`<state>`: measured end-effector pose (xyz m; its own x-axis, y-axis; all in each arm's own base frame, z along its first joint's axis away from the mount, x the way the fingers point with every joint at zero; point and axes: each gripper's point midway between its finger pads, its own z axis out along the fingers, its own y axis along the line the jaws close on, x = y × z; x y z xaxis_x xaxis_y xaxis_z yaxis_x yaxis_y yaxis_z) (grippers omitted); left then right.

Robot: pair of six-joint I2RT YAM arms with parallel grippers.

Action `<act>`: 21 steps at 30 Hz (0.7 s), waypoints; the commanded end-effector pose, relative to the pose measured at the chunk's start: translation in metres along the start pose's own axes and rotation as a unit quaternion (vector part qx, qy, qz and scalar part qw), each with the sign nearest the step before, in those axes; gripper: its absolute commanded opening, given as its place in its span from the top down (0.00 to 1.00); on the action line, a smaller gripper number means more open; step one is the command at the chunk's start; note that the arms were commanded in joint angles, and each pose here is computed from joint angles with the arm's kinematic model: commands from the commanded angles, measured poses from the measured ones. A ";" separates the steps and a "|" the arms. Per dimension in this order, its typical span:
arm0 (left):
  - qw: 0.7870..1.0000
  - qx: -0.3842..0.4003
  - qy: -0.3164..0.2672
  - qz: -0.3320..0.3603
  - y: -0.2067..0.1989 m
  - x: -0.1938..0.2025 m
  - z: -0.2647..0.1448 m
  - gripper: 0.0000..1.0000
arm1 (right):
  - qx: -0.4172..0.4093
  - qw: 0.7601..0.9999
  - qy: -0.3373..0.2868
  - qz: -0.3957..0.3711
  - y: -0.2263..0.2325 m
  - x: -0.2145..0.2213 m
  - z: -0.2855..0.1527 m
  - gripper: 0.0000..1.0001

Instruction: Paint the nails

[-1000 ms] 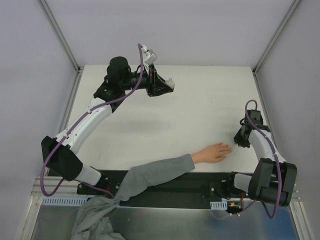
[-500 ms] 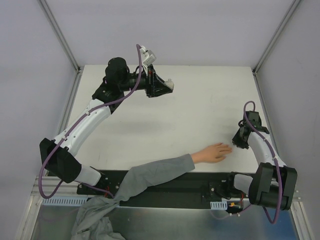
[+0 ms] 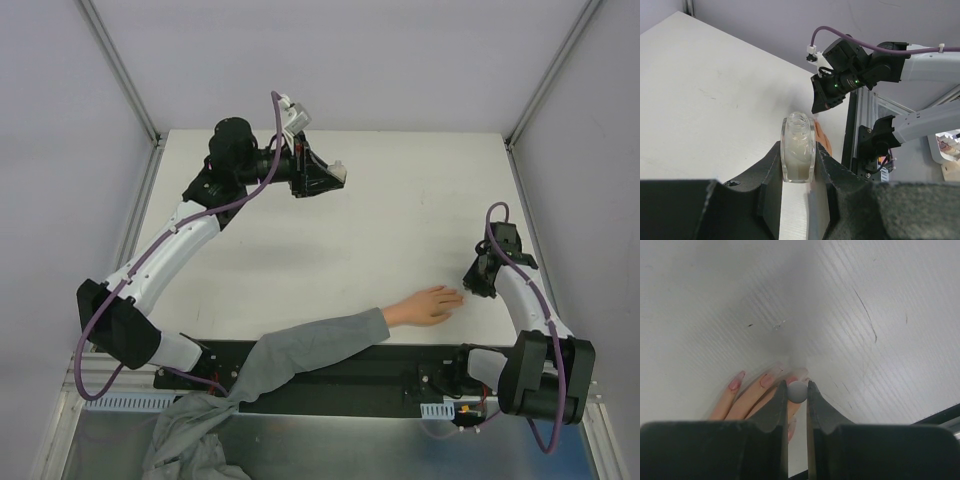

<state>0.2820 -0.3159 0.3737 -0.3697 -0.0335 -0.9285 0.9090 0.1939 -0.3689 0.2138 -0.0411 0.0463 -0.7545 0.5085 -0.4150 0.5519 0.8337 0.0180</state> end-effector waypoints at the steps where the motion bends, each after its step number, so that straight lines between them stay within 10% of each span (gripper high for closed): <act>1: 0.999 0.009 -0.030 0.041 -0.018 -0.022 -0.013 1.00 | -0.003 1.000 -0.012 0.002 0.000 -0.002 -0.010 1.00; 21: 0.994 -0.065 -0.080 0.023 -0.039 -0.005 -0.033 1.00 | -0.137 0.982 -0.075 -0.105 0.057 -0.058 -0.126 1.00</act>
<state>0.2581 -0.2949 0.3713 -0.3823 -0.0976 -0.9189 0.8719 0.2913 -0.3937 0.2435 -0.0329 0.1728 -0.6940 0.3824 -0.6100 0.4278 0.9005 0.0779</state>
